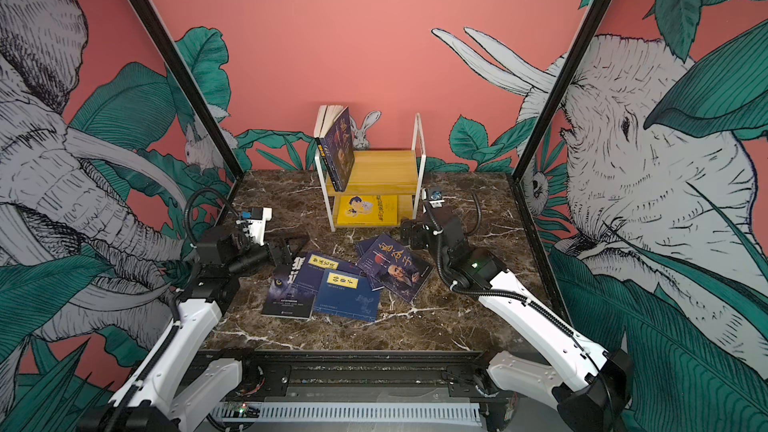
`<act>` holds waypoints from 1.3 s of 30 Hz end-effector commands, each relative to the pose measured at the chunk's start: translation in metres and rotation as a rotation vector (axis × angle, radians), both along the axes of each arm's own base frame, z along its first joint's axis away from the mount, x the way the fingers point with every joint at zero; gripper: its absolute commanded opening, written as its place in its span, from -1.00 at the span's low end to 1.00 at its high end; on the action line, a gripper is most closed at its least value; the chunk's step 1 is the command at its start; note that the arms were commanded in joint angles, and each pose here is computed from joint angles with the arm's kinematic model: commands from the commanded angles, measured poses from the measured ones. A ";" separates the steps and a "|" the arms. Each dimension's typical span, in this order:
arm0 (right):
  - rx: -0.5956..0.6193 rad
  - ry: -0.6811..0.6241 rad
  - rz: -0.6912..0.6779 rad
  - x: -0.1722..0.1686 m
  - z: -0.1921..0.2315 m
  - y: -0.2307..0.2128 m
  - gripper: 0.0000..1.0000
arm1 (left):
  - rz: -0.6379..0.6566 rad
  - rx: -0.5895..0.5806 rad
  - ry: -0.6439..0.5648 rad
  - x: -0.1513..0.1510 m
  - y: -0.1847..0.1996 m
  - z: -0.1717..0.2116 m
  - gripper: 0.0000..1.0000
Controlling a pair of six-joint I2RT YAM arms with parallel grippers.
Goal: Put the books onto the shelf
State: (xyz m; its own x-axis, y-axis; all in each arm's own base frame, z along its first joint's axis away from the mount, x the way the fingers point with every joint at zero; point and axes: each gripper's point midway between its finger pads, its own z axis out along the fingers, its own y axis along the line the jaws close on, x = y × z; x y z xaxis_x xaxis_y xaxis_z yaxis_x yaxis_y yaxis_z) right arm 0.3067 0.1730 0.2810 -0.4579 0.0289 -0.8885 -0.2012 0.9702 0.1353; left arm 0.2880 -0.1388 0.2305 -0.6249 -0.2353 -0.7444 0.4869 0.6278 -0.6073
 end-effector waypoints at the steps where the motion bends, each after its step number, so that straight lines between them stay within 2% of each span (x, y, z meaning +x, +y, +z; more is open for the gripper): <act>1: 0.139 0.075 -0.084 -0.012 -0.022 -0.011 0.87 | -0.056 -0.104 0.110 0.008 -0.020 0.002 0.97; 9: 0.273 0.244 -0.226 -0.026 -0.095 -0.032 0.56 | -0.144 -0.123 0.362 0.029 -0.069 -0.049 0.87; 13: 0.377 0.318 -0.266 -0.028 -0.120 -0.035 0.45 | -0.184 -0.115 0.413 0.027 -0.093 -0.066 0.76; 20: 0.360 0.430 -0.346 -0.033 -0.170 -0.046 0.45 | -0.205 -0.092 0.551 0.033 -0.113 -0.106 0.53; 26: 0.352 0.476 -0.364 -0.027 -0.198 -0.044 0.42 | -0.236 -0.093 0.627 0.032 -0.128 -0.124 0.43; 29: 0.352 0.507 -0.370 -0.024 -0.210 -0.041 0.34 | -0.242 -0.087 0.670 0.031 -0.131 -0.132 0.38; 39: 0.335 0.569 -0.396 -0.022 -0.236 -0.038 0.18 | -0.217 -0.075 0.776 0.029 -0.133 -0.157 0.32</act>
